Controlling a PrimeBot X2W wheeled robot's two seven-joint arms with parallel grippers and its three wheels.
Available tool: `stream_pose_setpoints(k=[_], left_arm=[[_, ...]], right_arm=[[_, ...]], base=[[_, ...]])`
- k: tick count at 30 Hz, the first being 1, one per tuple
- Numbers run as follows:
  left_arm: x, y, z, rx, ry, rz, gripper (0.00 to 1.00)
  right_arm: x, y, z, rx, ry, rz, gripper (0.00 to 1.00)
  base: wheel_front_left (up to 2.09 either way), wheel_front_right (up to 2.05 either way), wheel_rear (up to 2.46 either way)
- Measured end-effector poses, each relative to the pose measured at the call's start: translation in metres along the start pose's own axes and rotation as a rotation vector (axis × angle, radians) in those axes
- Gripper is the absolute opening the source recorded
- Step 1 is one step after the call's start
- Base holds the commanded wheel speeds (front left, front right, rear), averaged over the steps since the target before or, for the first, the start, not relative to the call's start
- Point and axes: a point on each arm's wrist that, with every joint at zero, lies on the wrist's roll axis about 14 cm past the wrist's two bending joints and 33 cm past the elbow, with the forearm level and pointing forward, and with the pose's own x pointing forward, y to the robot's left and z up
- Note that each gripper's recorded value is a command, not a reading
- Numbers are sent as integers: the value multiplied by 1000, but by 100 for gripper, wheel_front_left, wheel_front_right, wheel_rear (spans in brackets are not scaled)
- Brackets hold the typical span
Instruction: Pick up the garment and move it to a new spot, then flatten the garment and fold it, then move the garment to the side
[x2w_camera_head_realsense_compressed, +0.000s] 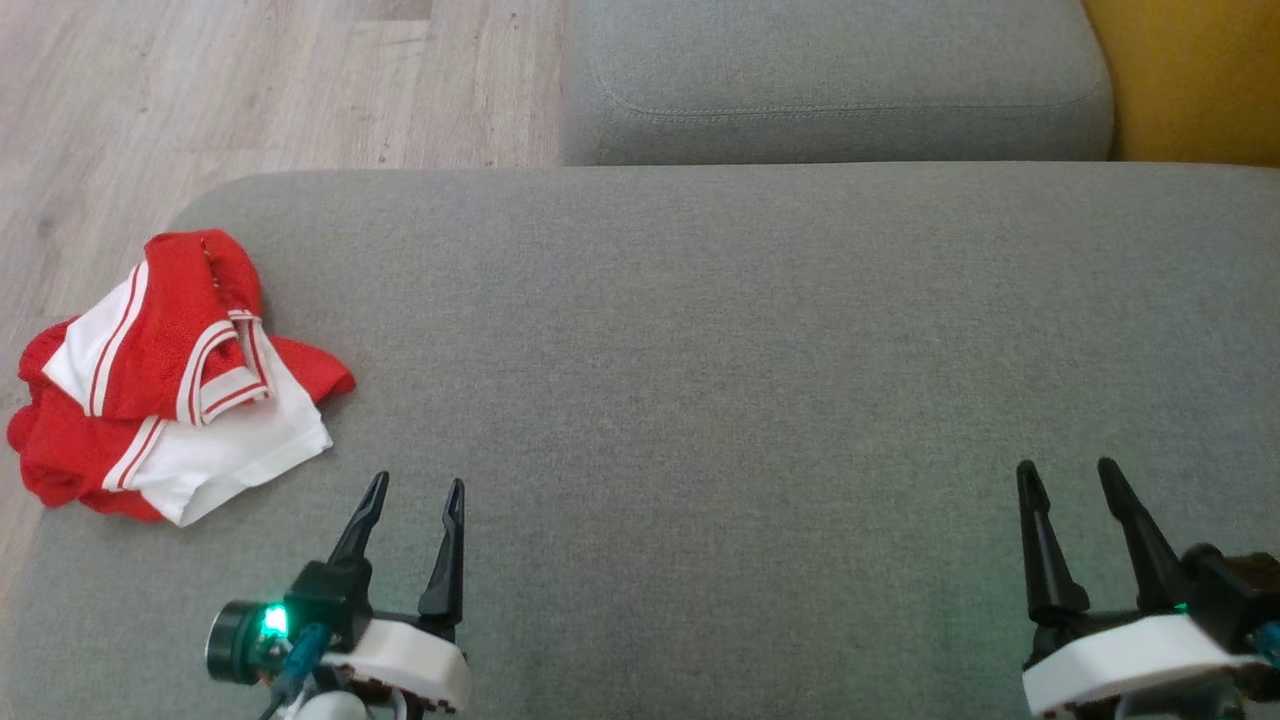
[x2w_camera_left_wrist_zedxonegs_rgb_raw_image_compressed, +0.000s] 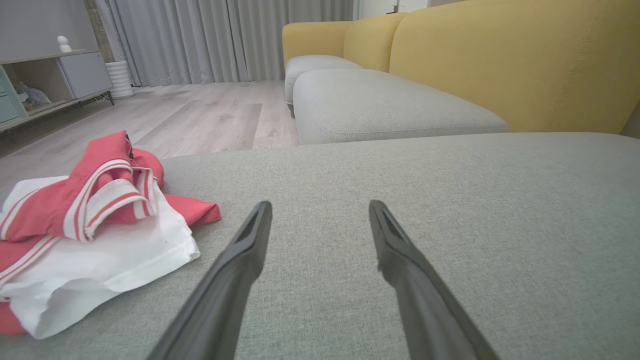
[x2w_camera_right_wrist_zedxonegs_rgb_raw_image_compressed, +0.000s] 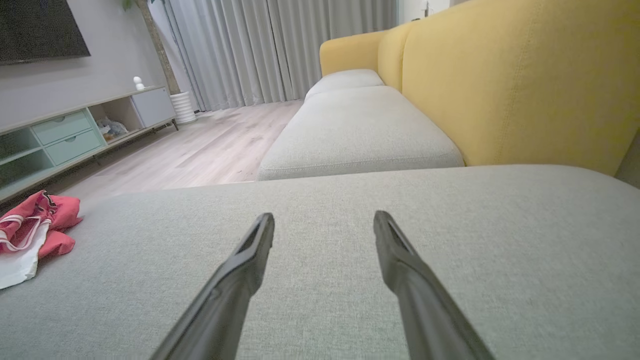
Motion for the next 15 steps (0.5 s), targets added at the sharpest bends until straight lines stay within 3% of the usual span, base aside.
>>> stream_pose_setpoints(k=[15], left_arm=[[-2,4,-4,-23,10,24,100]], right_arm=[[0,-1,-8,15,24,-4,100]], base=[[0,0,0]])
